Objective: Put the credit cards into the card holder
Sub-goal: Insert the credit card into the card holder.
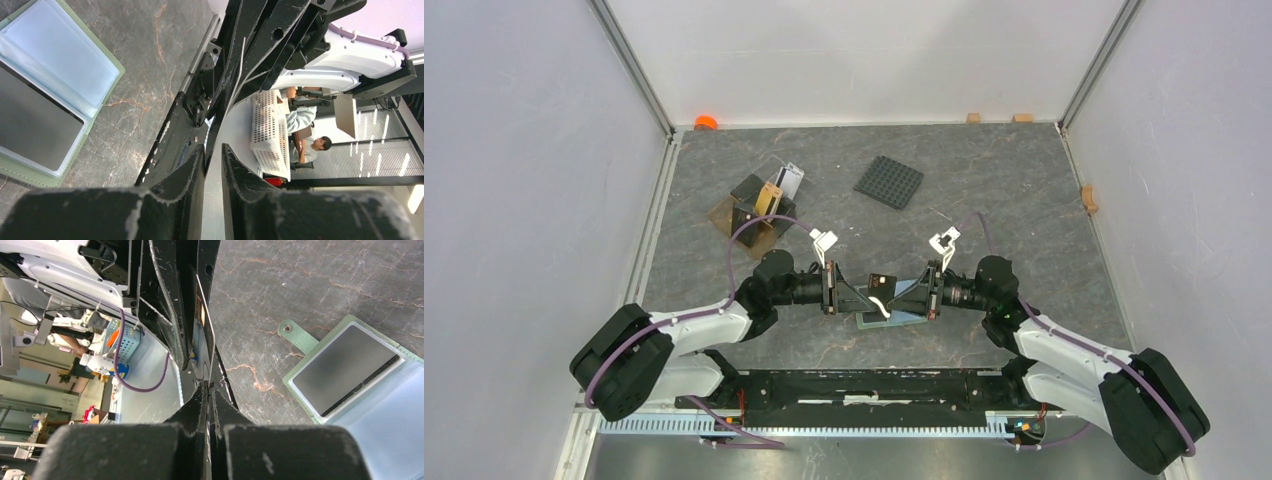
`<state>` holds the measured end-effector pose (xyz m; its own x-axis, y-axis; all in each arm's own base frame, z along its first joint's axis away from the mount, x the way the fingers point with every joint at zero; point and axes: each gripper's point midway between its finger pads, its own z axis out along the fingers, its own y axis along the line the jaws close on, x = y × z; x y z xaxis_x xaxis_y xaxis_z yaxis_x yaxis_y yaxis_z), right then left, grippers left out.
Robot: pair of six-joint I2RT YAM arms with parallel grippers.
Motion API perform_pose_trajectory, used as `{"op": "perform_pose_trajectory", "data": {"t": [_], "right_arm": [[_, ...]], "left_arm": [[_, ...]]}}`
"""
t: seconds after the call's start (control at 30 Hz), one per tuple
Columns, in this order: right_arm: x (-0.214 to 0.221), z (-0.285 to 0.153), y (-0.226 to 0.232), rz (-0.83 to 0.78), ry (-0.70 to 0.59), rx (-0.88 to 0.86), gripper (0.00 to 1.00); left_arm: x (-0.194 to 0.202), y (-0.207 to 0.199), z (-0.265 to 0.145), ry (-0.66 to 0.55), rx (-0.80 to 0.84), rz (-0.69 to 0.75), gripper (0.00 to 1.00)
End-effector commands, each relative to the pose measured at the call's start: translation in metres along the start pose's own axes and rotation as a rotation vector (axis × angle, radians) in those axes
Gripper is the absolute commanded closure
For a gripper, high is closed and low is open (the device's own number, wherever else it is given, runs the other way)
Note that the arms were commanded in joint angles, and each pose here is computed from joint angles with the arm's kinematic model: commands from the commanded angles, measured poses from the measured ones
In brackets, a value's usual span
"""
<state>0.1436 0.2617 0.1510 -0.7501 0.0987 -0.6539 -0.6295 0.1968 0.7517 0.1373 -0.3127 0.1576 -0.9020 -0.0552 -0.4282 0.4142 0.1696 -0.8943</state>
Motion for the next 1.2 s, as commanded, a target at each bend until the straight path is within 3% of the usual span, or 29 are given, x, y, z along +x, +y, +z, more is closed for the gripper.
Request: {"op": "perform_pose_trajectory", "data": {"t": [0.0,0.27,0.4,0.6,0.73,0.83,0.93,1.07,1.17], "right_arm": [[0.008,0.001,-0.002,-0.036,0.075,-0.005,1.00],[0.014,0.001,-0.003,-0.045,0.118,-0.007,1.00],[0.018,0.000,-0.004,-0.046,0.135,-0.011,1.00],[0.019,-0.001,-0.004,-0.051,0.148,-0.011,1.00],[0.021,-0.001,-0.005,-0.047,0.159,-0.013,1.00],[0.024,-0.001,-0.006,-0.043,0.167,-0.013,1.00],[0.023,-0.001,-0.006,-0.041,0.166,-0.007,1.00],[0.017,-0.001,-0.021,-0.041,0.151,0.089,0.72],[0.011,-0.007,-0.045,-0.053,0.135,0.228,0.59]], "left_arm": [[-0.007,-0.019,0.003,-0.009,0.067,0.072,0.73],[-0.012,-0.015,0.007,-0.029,0.058,0.063,0.68],[-0.012,-0.012,0.008,-0.033,0.050,0.055,0.77],[-0.012,-0.012,0.009,-0.025,0.058,0.044,0.75],[-0.009,-0.011,0.010,-0.014,0.057,0.039,0.68],[-0.009,-0.009,0.010,-0.016,0.054,0.037,0.77],[-0.009,-0.004,0.011,-0.022,0.032,0.028,0.95],[-0.010,0.032,0.010,-0.069,-0.143,-0.049,0.98],[-0.009,0.057,0.008,-0.099,-0.251,-0.136,0.98]]}}
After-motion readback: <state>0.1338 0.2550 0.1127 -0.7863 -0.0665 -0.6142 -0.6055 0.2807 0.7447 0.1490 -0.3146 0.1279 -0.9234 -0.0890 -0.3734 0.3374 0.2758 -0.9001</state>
